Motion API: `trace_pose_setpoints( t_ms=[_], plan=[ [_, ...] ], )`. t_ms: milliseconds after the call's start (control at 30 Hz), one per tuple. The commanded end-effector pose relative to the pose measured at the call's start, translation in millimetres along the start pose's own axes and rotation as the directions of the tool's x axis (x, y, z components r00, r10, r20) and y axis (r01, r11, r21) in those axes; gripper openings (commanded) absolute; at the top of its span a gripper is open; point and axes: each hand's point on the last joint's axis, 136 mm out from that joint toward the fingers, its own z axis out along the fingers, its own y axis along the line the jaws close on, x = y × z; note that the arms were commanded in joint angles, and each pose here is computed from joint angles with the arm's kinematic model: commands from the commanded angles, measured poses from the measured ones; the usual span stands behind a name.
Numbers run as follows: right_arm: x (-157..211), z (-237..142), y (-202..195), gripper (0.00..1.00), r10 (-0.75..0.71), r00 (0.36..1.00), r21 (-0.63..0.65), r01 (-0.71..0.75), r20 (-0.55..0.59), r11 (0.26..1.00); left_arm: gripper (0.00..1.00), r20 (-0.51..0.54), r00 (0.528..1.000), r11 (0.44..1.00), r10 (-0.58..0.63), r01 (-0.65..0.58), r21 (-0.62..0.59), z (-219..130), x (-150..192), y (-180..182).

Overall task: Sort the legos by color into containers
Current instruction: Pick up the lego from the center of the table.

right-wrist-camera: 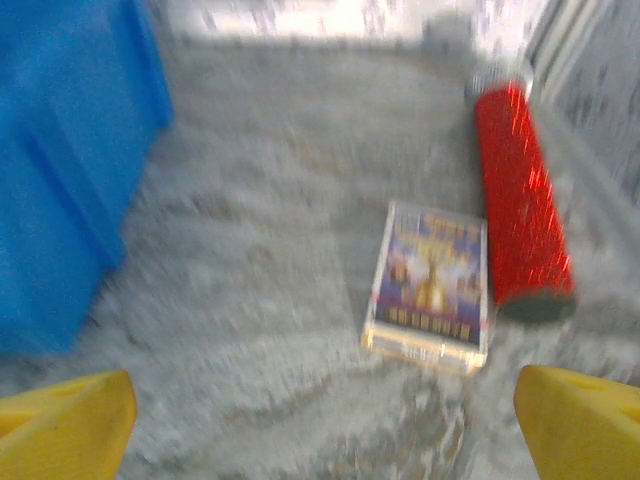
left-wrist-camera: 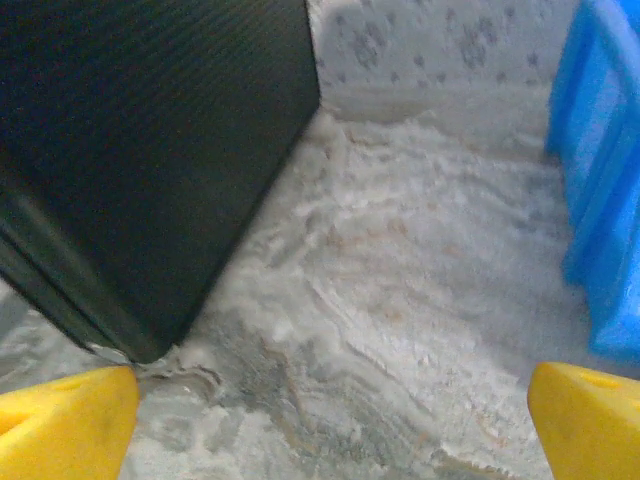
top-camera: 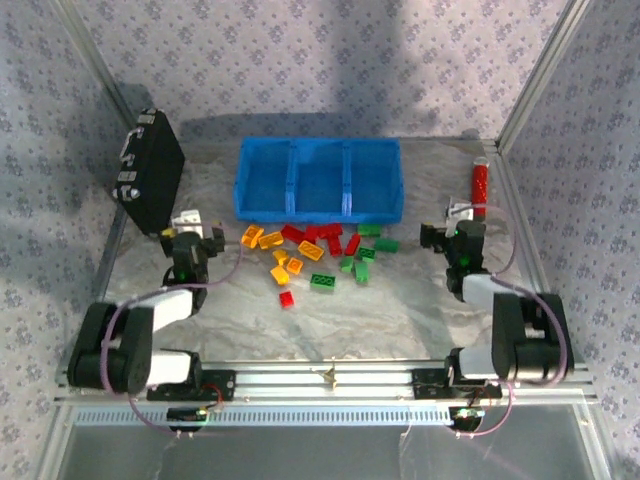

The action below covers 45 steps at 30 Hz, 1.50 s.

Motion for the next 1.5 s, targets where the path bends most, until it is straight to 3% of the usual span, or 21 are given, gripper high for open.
trace_pose_setpoints(
  t_ms=[0, 33, 67, 100, 133, 167, 233, 333, 433, 533, 933, 1133, 1467],
  plan=[
    [-39.9, -23.8, 15.6, 0.99, -0.008, 0.998, -0.075, 0.013, 0.066, 0.997, 1.0, -0.067, 0.99, 0.99, -0.128, 0.123, -0.076, -21.1, -34.6, 17.2],
    [-48.5, -32.2, 6.5, 0.99, 0.161, 0.986, -0.04, -0.159, 0.037, 0.986, 1.0, -0.08, 0.983, 0.986, -0.167, 0.164, -0.039, -30.6, -44.0, 13.8],
    [-34.8, -44.7, -13.1, 0.99, 0.327, 0.942, 0.092, -0.319, -0.077, 0.943, 1.0, -0.101, 0.972, 0.977, -0.212, 0.213, 0.006, -40.4, -49.3, 8.6],
    [-22.3, -53.7, -35.9, 0.99, 0.493, 0.867, 0.256, -0.461, -0.077, 0.85, 1.0, -0.112, 0.959, 0.962, -0.259, 0.267, 0.062, -49.3, -54.5, 1.6],
    [-11.4, -55.0, -35.1, 0.99, 0.535, 0.832, 0.248, -0.493, -0.148, 0.834, 1.0, -0.128, 0.948, 0.937, -0.291, 0.31, 0.163, -59.3, -58.9, -13.3],
    [-15.3, -49.9, -20.4, 0.99, 0.514, 0.831, 0.125, -0.498, -0.215, 0.858, 1.0, -0.162, 0.932, 0.905, -0.323, 0.355, 0.235, -68.7, -59.3, -26.0],
    [-2.7, -50.9, -3.1, 0.99, 0.52, 0.792, 0.079, -0.525, -0.321, 0.848, 1.0, -0.232, 0.923, 0.878, -0.308, 0.369, 0.305, -83.5, -54.7, -46.1],
    [7.3, -58.4, 17.0, 0.99, 0.452, 0.802, 0.042, -0.475, -0.39, 0.879, 1.0, -0.329, 0.93, 0.902, -0.164, 0.276, 0.333, -101.2, -34.4, -71.0],
    [7.8, -67.3, 30.4, 0.99, 0.39, 0.825, 0.013, -0.422, -0.408, 0.907, 1.0, -0.378, 0.926, 0.913, -0.025, 0.174, 0.368, -118.0, -11.6, -94.1],
    [8.3, -74.8, 39.9, 0.99, 0.35, 0.83, 0.001, -0.388, -0.433, 0.922, 1.0, -0.411, 0.911, 0.916, 0.038, 0.133, 0.378, -127.2, 10.7, -104.9],
    [20.7, -93.9, 95.0, 0.99, 0.161, 0.835, -0.191, -0.301, -0.526, 0.934, 0.93, -0.537, 0.837, 0.914, 0.107, 0.13, 0.384, -144.2, 50.9, -110.6],
    [33.3, -86.4, 109.7, 0.96, 0.136, 0.82, -0.23, -0.309, -0.556, 0.923, 0.86, -0.586, 0.803, 0.907, 0.107, 0.163, 0.387, -147.3, 66.9, -117.7],
    [52.0, -76.5, 127.8, 0.89, 0.06, 0.792, -0.264, -0.273, -0.608, 0.925, 0.84, -0.658, 0.72, 0.907, 0.221, 0.096, 0.41, -155.9, 106.6, -143.7]
  ],
)
